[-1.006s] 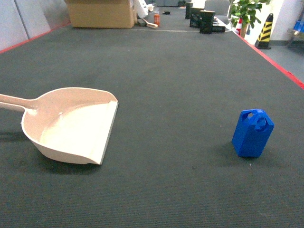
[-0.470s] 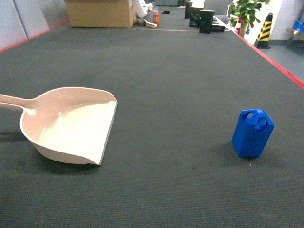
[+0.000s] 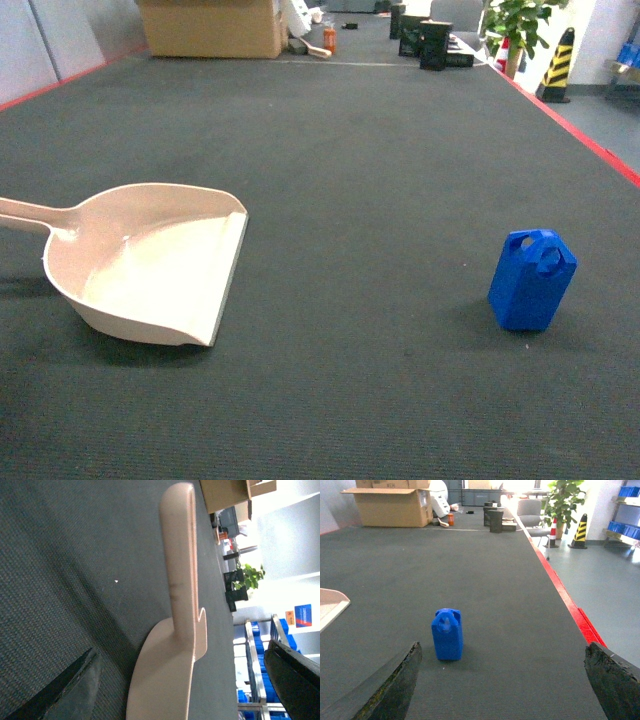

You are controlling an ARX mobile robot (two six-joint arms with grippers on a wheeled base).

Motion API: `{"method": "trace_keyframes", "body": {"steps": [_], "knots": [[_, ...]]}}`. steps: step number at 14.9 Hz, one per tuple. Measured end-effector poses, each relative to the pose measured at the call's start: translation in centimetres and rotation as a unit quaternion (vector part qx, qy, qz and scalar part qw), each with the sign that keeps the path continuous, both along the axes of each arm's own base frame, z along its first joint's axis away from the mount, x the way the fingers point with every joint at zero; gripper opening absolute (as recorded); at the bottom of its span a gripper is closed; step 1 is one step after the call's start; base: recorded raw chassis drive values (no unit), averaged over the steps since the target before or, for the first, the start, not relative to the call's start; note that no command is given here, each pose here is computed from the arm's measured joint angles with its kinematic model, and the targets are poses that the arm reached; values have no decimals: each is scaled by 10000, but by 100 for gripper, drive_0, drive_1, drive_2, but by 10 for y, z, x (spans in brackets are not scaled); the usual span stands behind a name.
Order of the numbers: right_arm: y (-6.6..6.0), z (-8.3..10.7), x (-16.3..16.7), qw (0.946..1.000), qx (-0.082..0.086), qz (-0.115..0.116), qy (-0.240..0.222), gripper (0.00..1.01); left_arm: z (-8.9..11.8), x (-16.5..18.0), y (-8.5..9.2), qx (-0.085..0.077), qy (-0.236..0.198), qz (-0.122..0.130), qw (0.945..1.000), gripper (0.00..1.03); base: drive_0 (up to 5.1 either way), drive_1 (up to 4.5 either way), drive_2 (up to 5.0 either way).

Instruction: Place part in tray to right shelf

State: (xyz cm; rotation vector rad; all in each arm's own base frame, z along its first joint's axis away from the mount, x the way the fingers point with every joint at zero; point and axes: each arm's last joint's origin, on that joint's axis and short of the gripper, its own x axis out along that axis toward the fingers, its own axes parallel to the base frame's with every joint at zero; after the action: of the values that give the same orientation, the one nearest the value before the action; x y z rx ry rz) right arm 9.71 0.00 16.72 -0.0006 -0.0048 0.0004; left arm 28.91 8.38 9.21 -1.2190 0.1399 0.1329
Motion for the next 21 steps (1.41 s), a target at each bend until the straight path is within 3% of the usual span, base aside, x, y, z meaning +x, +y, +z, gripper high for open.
{"method": "trace_keyframes", "body": {"steps": [2, 8, 16, 21], "knots": [[0, 0, 0, 10000, 0, 0, -2, 98, -2, 24, 7, -117, -180, -22, 9998, 98, 0, 0, 0], [0, 0, 0, 10000, 0, 2, -2, 98, -1, 81, 23, -141, -704, -39, 9974, 98, 0, 0, 0], [0, 0, 0, 10000, 0, 0, -2, 98, -16, 125, 34, -246, -759, -203, 9966, 98, 0, 0, 0], [0, 0, 0, 10000, -2, 0, -2, 98, -24, 133, 35, -338, -926, -433, 9942, 74, 0, 0, 0]]}}
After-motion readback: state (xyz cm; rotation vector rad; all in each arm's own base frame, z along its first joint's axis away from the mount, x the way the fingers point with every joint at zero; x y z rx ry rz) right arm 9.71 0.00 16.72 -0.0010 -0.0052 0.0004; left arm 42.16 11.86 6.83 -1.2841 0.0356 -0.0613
